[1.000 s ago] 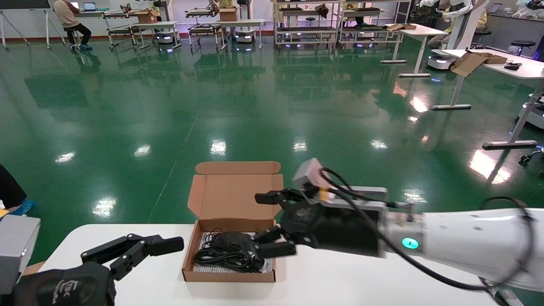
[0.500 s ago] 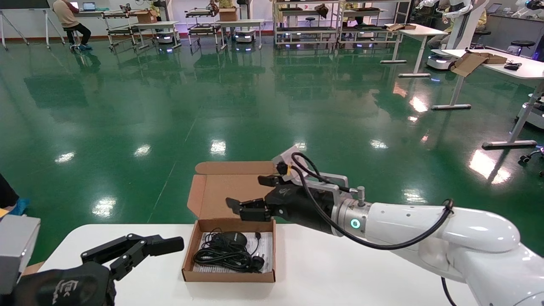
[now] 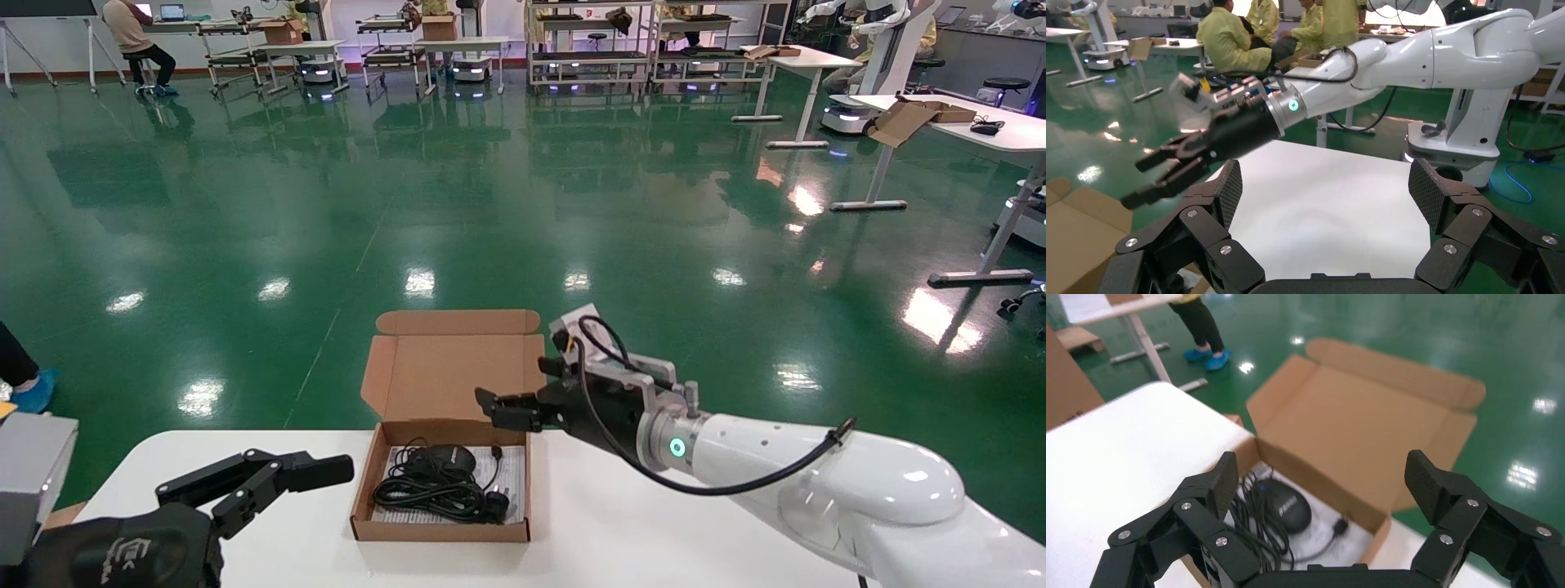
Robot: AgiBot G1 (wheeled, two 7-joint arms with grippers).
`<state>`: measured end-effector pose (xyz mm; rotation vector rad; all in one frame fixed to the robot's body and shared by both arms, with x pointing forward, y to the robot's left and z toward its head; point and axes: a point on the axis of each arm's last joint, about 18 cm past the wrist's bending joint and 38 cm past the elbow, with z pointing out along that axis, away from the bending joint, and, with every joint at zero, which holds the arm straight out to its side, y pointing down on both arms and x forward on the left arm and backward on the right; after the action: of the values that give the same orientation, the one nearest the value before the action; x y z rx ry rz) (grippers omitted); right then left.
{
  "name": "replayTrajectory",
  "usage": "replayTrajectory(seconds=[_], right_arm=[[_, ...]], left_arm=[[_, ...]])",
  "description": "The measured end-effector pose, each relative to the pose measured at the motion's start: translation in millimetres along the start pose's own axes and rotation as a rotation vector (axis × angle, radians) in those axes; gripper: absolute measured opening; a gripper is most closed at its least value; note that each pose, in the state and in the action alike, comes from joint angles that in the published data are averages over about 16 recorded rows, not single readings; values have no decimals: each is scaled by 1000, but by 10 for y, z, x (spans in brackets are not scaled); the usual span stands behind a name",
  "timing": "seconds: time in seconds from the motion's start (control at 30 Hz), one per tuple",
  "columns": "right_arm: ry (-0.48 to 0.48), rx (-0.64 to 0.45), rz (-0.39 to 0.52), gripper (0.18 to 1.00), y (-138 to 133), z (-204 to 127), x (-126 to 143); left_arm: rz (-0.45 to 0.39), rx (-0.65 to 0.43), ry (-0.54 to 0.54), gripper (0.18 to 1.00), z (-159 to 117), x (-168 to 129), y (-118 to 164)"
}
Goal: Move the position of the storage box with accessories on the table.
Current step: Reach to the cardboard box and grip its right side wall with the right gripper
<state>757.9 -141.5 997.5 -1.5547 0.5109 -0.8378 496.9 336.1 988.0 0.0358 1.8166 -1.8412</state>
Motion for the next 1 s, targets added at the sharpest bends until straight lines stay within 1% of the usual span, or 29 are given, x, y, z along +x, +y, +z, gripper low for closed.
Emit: replayTrajectory(seconds=[0.37,0.73,1.0], right_arm=[[61,-62,77,1000,392,62,-13],[102,-92,158,1000,771,114,-118],[131,-106,197,1000,975,130,-171]], left_arm=[[0,0,0,1000,0,0,0],[0,0,0,1000,0,0,0],[0,0,0,1000,0,0,0]])
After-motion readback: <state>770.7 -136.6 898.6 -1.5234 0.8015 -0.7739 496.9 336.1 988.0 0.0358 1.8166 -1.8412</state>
